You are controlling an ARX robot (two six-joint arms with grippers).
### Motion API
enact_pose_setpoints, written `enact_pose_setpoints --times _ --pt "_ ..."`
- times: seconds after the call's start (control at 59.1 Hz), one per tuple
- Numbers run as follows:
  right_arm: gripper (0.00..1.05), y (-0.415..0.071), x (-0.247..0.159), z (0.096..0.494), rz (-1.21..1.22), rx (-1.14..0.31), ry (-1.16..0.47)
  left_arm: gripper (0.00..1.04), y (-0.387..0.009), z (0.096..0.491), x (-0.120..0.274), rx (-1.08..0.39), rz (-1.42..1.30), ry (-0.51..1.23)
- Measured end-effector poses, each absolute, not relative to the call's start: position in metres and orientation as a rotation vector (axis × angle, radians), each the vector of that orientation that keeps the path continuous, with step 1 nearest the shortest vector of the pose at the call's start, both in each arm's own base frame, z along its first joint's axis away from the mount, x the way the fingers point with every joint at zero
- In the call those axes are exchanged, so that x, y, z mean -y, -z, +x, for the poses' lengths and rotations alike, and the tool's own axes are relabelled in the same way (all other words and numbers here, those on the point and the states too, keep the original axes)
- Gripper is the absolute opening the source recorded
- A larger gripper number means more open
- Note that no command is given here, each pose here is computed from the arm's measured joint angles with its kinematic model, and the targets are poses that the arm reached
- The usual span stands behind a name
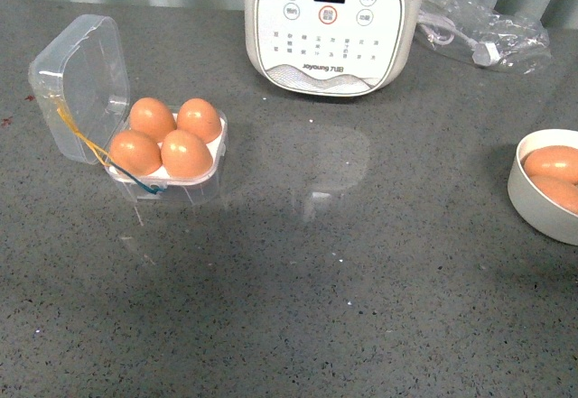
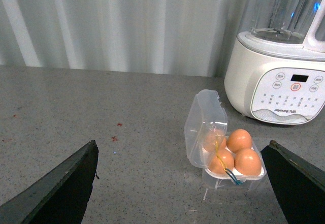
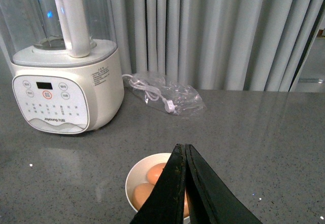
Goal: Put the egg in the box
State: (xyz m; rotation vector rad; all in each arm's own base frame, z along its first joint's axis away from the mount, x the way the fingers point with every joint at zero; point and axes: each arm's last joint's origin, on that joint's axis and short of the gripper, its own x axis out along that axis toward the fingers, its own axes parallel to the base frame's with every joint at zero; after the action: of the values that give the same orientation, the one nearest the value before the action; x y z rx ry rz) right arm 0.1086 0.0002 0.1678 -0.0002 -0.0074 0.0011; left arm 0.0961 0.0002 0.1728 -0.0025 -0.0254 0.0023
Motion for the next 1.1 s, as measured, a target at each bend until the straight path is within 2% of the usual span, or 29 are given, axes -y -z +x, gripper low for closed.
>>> enact_pose_setpoints --times 0.135,0.542,0.593,0.779,0.982,1.016,1.067,1.1 --pt "0.03 -0.163 0.000 0.101 0.000 -0.029 -0.003 0.98 -0.173 0.096 0.000 0.025 -0.002 -0.002" --pt "0.03 -0.165 0.000 0.098 0.000 0.001 -0.003 0.98 -0.173 0.096 0.000 0.025 -0.002 -0.002" --pt "0.12 -0.165 0.000 0.098 -0.001 0.001 -0.003 0.98 -0.173 0.096 0.000 0.025 -0.002 -0.002" --pt "0.60 -0.165 0.000 0.098 -0.001 0.001 -0.003 0.98 -0.173 0.096 0.000 0.025 -0.002 -0.002" --pt "0.95 -0.165 0.000 0.098 -0.001 0.001 -0.003 0.98 -0.173 0.096 0.000 0.025 -0.002 -0.002" --pt "0.99 -0.165 0.000 0.098 0.000 0.001 -0.003 0.98 -0.173 0.096 0.000 0.025 -0.002 -0.002" --pt "0.98 -0.165 0.000 0.098 0.000 0.001 -0.003 0.98 -0.172 0.096 0.000 0.011 -0.007 -0.015" --pt "0.97 -0.165 0.000 0.098 0.000 0.001 -0.003 0.98 -0.170 0.097 0.000 -0.096 -0.015 -0.090"
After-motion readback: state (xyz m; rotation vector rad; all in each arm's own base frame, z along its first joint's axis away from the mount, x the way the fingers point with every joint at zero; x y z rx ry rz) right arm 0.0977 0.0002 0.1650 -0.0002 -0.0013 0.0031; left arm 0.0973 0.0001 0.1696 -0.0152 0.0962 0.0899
